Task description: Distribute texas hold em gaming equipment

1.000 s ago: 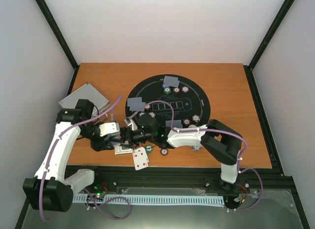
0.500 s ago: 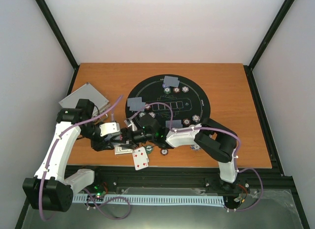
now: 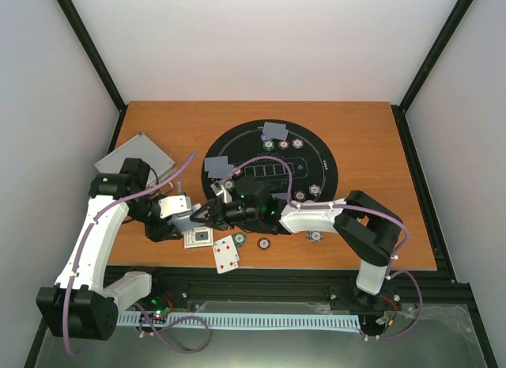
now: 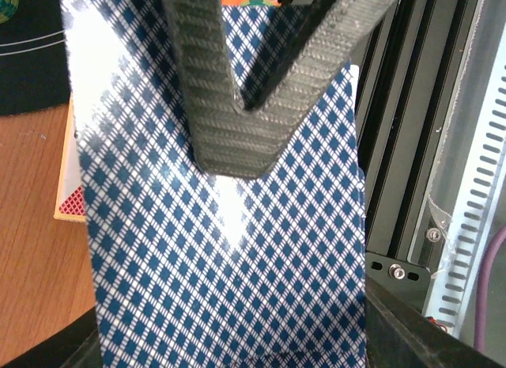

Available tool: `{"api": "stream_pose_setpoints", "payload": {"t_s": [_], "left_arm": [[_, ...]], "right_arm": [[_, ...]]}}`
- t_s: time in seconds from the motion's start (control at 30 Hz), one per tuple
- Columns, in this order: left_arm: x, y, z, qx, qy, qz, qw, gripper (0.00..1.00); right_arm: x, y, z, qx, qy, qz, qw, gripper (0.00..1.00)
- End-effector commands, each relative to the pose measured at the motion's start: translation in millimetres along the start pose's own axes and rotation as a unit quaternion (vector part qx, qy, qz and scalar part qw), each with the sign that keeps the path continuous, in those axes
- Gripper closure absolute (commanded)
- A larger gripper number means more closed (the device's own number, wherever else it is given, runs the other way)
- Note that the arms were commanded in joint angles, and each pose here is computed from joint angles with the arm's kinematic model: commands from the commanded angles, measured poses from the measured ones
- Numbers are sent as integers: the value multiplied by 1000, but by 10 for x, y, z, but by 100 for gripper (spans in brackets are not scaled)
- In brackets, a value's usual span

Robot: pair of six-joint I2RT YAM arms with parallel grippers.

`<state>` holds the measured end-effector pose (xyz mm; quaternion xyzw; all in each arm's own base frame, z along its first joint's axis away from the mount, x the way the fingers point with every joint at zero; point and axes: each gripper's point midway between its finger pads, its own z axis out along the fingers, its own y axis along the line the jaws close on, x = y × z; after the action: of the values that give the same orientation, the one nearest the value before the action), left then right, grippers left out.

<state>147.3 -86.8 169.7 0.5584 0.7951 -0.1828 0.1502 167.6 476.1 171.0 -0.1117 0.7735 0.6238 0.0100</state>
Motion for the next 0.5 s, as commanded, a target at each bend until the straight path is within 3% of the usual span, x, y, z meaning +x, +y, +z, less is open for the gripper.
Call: {"api": "stream_pose_setpoints", "payload": {"t_s": [0.0,0.37,0.47], "left_arm": [[-102,-46,-118,-2,-18,15,1000,99],[-97,-50,-102,0,-19,15,1000,99],[-83,-51,-93,1,-16,15,1000,99]], "right_arm": [[-116,-149,-133,44,-37,10,998,61],[-147,21,-225,60,-43,-20,997,64],[-143,19,-249,62,-46,-21,997,71]]}}
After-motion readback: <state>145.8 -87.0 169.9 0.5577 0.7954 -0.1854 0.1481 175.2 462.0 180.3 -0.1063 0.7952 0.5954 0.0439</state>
